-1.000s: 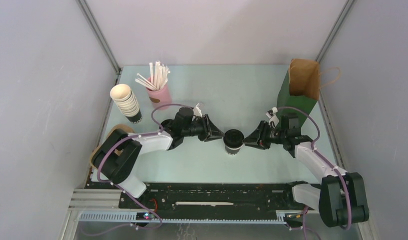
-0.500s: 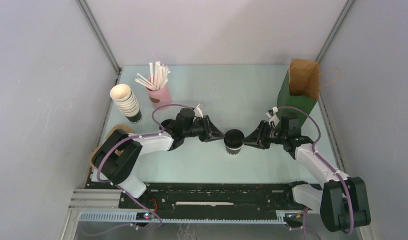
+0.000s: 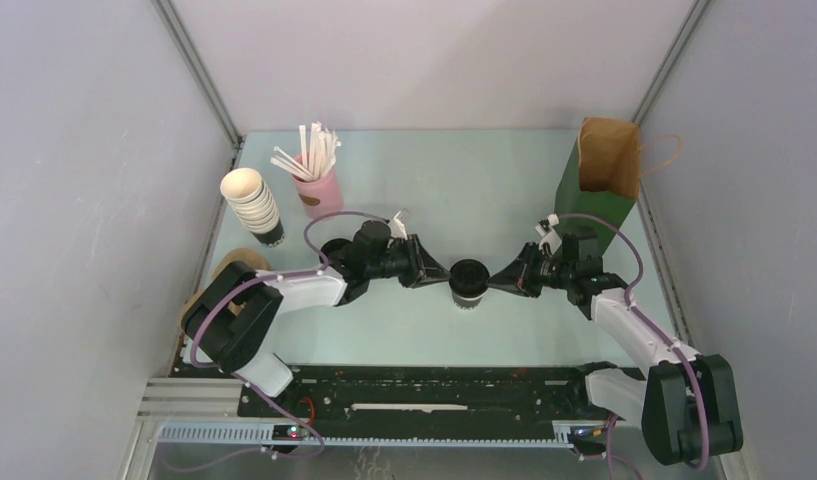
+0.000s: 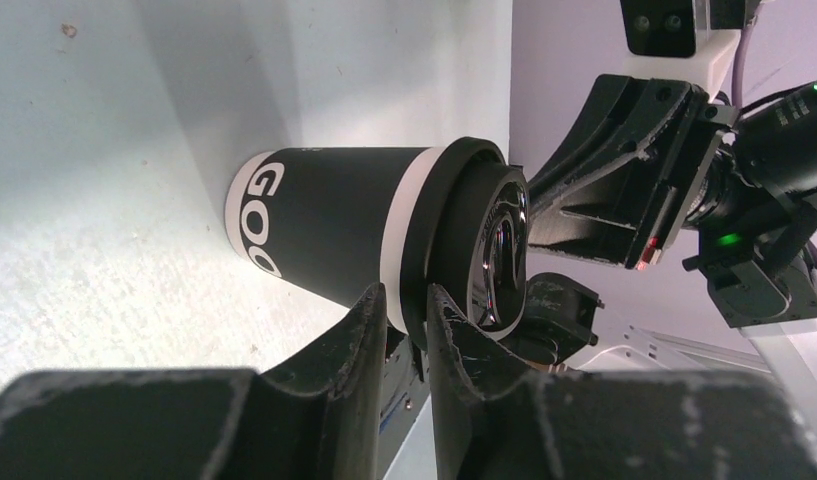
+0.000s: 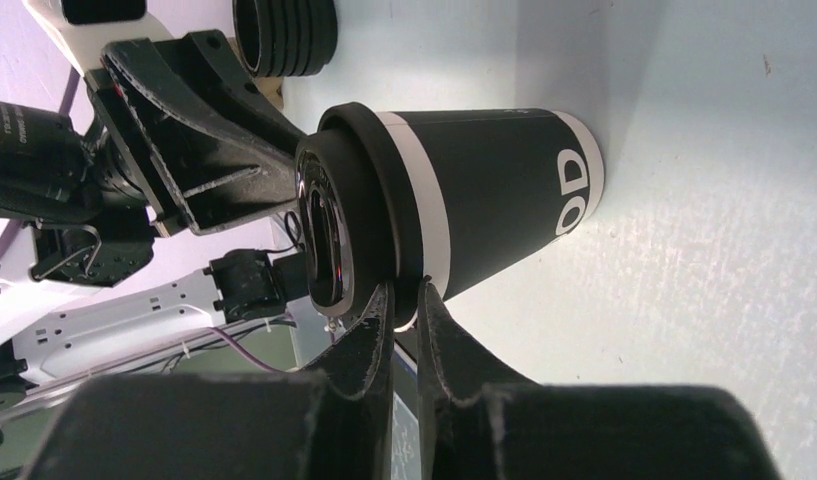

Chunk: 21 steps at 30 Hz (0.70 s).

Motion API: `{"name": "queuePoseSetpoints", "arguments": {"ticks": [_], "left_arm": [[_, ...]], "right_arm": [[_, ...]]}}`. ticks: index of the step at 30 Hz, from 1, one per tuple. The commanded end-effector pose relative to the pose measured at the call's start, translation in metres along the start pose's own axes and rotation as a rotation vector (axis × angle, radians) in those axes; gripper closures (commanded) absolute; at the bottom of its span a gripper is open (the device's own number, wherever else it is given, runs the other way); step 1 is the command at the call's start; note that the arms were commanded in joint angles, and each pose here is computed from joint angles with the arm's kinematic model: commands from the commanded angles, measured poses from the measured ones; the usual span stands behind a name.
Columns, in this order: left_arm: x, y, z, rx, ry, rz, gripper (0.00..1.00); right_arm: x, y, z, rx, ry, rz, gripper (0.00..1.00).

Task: Pack the takeout coffee

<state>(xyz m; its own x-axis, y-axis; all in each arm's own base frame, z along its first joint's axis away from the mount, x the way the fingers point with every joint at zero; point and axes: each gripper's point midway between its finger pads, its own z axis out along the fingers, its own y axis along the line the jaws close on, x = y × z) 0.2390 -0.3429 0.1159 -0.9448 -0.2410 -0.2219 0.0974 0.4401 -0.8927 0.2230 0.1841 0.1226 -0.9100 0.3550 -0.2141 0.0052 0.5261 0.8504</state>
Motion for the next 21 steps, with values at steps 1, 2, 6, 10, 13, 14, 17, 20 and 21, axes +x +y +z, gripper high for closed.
{"name": "queuePoseSetpoints", "arguments": {"ticks": [1,2,6,10,13,14,17,20,21], "left_arm": [[0.018,-0.023,-0.003,0.075,0.039,0.029,0.74],[0.018,-0.023,-0.003,0.075,0.041,0.030,0.74],[0.022,-0.020,-0.001,0.068,0.046,0.027,0.75],[0.026,-0.014,0.002,0.051,0.048,0.025,0.76],[0.028,-0.006,0.001,0.024,0.042,0.021,0.78],[0.029,-0.001,0.001,0.007,0.042,0.023,0.78],[0.032,0.017,-0.002,-0.075,0.043,0.044,0.79],[0.032,0.032,-0.005,-0.158,0.049,0.083,0.78],[0.030,0.032,-0.004,-0.174,0.052,0.108,0.79]], "right_arm": [[0.000,-0.007,0.006,-0.021,0.004,-0.018,0.89],[0.001,-0.009,0.006,-0.016,0.010,-0.017,0.90],[0.003,-0.015,0.006,0.010,0.009,-0.034,0.92],[0.009,-0.025,0.009,0.041,0.039,-0.036,0.95],[0.012,-0.035,0.011,0.078,0.048,-0.048,0.96],[0.012,-0.038,0.011,0.085,0.041,-0.050,0.96],[0.012,-0.045,0.012,0.091,0.040,-0.052,0.96],[0.016,-0.057,0.016,0.131,0.063,-0.055,0.96],[0.018,-0.062,0.018,0.153,0.069,-0.058,0.96]]}}
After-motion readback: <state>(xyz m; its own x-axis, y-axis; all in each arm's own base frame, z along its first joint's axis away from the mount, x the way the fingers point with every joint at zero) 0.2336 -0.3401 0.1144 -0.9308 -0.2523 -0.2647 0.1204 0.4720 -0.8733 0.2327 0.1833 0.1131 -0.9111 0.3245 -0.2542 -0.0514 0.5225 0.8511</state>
